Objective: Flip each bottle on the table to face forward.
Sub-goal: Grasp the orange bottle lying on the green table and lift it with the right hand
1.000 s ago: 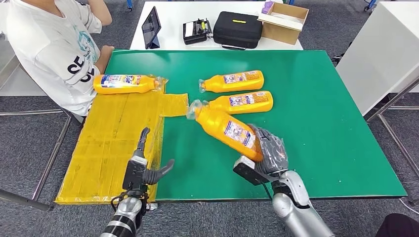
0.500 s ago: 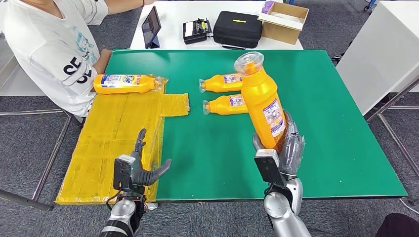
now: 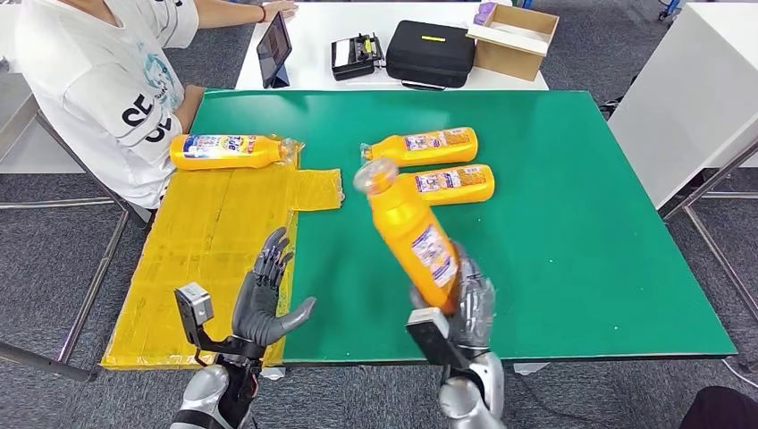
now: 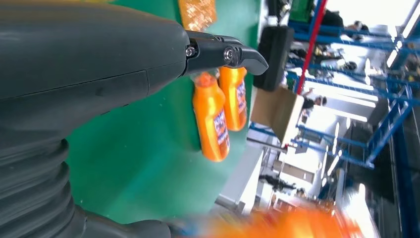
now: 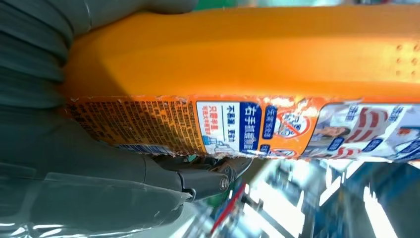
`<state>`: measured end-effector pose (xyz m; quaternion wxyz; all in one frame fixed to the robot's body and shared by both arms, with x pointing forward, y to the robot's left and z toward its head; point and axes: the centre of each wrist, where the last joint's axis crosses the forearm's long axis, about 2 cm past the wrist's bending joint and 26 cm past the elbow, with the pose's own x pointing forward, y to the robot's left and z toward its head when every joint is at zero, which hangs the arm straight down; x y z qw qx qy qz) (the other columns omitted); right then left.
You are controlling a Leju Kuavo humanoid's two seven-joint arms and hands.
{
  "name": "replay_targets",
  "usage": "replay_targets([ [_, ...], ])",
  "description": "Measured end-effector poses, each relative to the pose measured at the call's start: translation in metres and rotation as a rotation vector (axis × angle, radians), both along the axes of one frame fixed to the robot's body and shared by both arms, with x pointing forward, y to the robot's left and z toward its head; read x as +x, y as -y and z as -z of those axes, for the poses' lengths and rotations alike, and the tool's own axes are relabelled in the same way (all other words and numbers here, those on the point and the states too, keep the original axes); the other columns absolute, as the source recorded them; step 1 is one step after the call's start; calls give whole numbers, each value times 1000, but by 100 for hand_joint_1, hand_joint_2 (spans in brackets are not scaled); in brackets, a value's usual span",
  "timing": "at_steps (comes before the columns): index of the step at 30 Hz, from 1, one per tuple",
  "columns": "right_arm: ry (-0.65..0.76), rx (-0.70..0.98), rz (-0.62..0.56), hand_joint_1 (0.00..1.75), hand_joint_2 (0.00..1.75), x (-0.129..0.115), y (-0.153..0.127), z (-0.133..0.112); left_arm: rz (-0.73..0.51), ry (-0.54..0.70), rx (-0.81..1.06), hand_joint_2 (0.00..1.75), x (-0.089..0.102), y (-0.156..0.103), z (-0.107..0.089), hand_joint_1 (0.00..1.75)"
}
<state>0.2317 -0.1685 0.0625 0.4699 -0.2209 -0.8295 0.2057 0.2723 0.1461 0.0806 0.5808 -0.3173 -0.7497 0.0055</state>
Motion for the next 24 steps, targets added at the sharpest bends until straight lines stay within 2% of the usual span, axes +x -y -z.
replay_targets([
  [6, -71, -13, -69, 173, 175, -7, -22, 15, 16, 16, 18, 175, 0, 0, -2, 0],
  [14, -172, -25, -243, 164, 175, -18, -63, 28, 89, -2, -20, 175, 0, 7, -2, 0],
  [24, -261, -110, -365, 162, 175, -27, -82, 42, 139, -125, -60, 175, 1, 9, 17, 0],
])
